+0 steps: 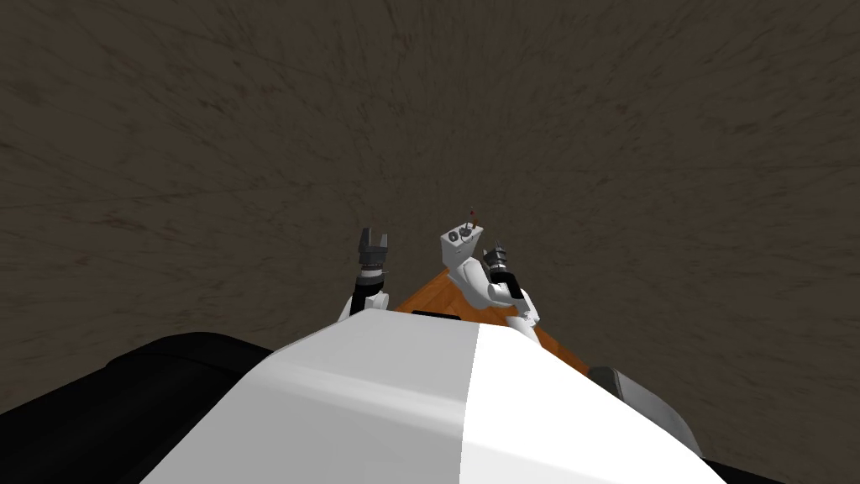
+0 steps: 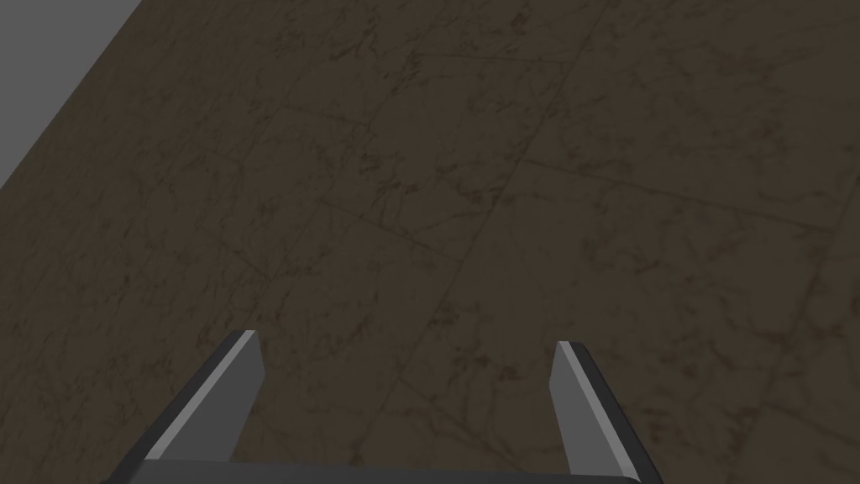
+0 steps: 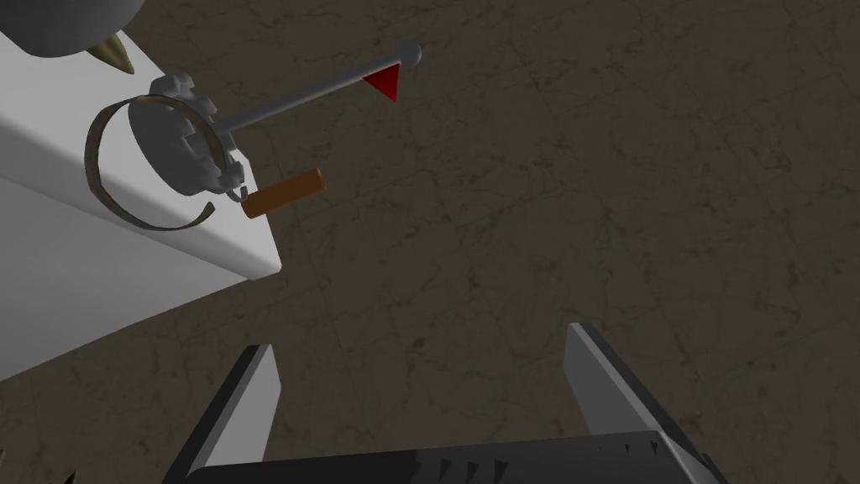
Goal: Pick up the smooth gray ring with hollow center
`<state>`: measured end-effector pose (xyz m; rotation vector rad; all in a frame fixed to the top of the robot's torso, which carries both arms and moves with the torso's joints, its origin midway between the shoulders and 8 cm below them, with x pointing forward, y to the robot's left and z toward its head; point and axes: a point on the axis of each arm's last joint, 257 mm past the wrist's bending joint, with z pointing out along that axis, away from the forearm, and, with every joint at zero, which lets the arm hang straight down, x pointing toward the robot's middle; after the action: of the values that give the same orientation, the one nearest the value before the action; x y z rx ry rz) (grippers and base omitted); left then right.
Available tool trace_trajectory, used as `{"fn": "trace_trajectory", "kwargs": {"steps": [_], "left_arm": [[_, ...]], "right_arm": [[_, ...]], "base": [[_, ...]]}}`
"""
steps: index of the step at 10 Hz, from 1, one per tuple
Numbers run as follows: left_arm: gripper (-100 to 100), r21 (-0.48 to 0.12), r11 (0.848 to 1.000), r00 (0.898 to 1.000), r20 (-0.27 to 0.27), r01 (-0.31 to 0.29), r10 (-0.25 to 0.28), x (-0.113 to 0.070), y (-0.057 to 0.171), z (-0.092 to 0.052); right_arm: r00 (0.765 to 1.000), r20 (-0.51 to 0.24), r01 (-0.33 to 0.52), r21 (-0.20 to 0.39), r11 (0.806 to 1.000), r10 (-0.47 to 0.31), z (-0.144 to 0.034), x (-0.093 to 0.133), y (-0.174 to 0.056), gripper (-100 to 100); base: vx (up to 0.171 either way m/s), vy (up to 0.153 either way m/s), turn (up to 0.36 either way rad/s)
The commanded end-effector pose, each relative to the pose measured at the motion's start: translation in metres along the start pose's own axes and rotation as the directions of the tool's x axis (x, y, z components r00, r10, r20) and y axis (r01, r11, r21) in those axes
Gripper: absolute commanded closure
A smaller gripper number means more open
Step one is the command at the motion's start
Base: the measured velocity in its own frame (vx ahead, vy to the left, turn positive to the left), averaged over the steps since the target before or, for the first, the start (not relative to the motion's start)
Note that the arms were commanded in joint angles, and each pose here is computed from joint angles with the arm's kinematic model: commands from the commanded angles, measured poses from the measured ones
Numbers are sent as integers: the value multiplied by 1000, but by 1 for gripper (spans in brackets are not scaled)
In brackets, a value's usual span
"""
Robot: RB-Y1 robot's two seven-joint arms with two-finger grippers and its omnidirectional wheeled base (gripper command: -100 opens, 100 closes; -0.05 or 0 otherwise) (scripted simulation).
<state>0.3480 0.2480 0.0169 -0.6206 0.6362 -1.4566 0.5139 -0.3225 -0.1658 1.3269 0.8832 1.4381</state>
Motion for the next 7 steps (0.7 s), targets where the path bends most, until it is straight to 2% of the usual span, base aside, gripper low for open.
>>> {"fn": "trace_trajectory", "kwargs": {"steps": [1,2,3,4,5,6,7], "left_arm": [[0,0,1000,1000,0,0,0,0,0,0],[0,0,1000,1000,0,0,0,0,0,0],[0,0,1000,1000,0,0,0,0,0,0],[0,0,1000,1000,0,0,0,0,0,0],[0,0,1000,1000,0,0,0,0,0,0],[0,0,1000,1000,0,0,0,0,0,0],[0,0,1000,1000,0,0,0,0,0,0]], "right_arm": [[998,14,-66,50,997,65,13,-2,-15,-100],[997,27,-68,79,995,66,16,-6,-28,-100],[997,30,-68,85,994,66,15,-7,-31,-100],[991,43,-128,124,984,124,27,-5,-42,-100],[991,55,-129,143,981,123,26,-10,-52,-100],[981,70,-189,174,966,180,35,-8,-61,-100],[981,75,-191,187,964,180,38,-8,-66,-100]], "base": [[-46,-29,-88],[-32,-23,-31],[-10,-12,11],[-28,-15,-75],[-32,-19,-38],[-35,-30,-62],[-30,-26,-25]]}}
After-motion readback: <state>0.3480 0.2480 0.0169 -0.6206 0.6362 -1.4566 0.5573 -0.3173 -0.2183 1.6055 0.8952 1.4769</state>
